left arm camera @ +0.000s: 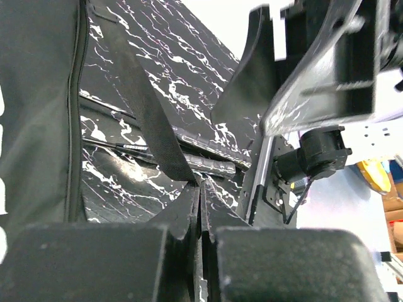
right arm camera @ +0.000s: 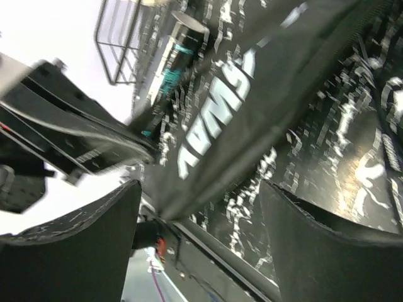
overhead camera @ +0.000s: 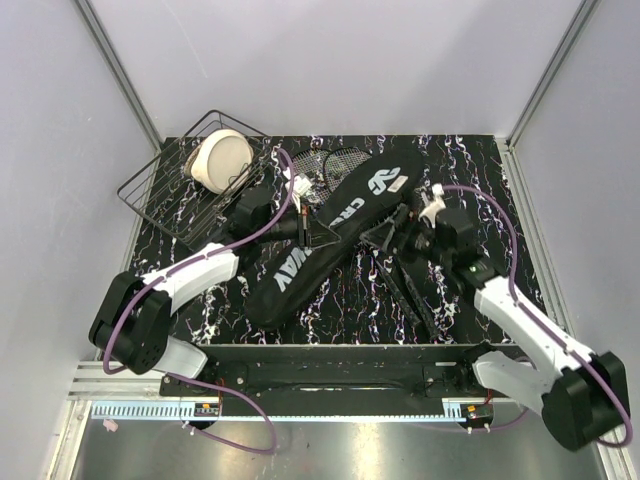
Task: Pack up the badminton gear
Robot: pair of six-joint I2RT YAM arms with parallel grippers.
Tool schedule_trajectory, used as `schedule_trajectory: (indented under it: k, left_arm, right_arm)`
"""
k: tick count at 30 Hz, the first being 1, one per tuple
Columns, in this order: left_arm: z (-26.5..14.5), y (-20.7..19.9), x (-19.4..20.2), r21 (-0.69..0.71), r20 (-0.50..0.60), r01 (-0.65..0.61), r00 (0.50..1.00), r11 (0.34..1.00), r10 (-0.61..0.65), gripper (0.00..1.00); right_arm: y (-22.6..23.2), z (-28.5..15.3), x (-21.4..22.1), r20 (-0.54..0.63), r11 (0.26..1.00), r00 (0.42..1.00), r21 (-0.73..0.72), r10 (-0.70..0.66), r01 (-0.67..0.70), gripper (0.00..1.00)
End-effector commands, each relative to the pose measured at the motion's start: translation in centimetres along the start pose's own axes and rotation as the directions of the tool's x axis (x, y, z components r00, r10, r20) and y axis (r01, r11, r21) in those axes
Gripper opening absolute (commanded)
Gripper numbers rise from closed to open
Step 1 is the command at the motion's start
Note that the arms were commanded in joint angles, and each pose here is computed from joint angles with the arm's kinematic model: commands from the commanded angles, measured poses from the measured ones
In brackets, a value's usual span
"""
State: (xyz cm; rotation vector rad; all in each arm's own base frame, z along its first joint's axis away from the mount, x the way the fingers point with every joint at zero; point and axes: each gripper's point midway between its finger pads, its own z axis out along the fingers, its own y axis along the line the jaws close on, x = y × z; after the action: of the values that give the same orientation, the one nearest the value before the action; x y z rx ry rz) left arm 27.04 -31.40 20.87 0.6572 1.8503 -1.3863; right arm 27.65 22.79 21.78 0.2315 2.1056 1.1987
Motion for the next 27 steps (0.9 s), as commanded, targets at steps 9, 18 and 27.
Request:
schedule_trajectory:
  k: [9,18,27]
  left_arm:
    - [-1.2,-4.3,-4.3,0.164,0.157,-0.040,0.988,0.986,0.014,0.00]
    - [-1.8,-6.0,-5.3,0.224,0.191,-0.015,0.981,0.974,-0.029,0.00]
    - [-2.2,-7.3,-6.1,0.270,0.218,-0.015,0.975,0.963,-0.046,0.00]
  right_arm:
    - [-7.0,3.0,2.5,0.027,0.997,0.999,0.071,0.017,-0.018,0.39]
    - [-9.7,6.0,3.0,0.086,0.997,0.994,0.025,0.074,-0.076,0.54]
    - [-11.3,10.3,3.3,0.055,0.995,0.993,-0.017,0.100,-0.099,0.37]
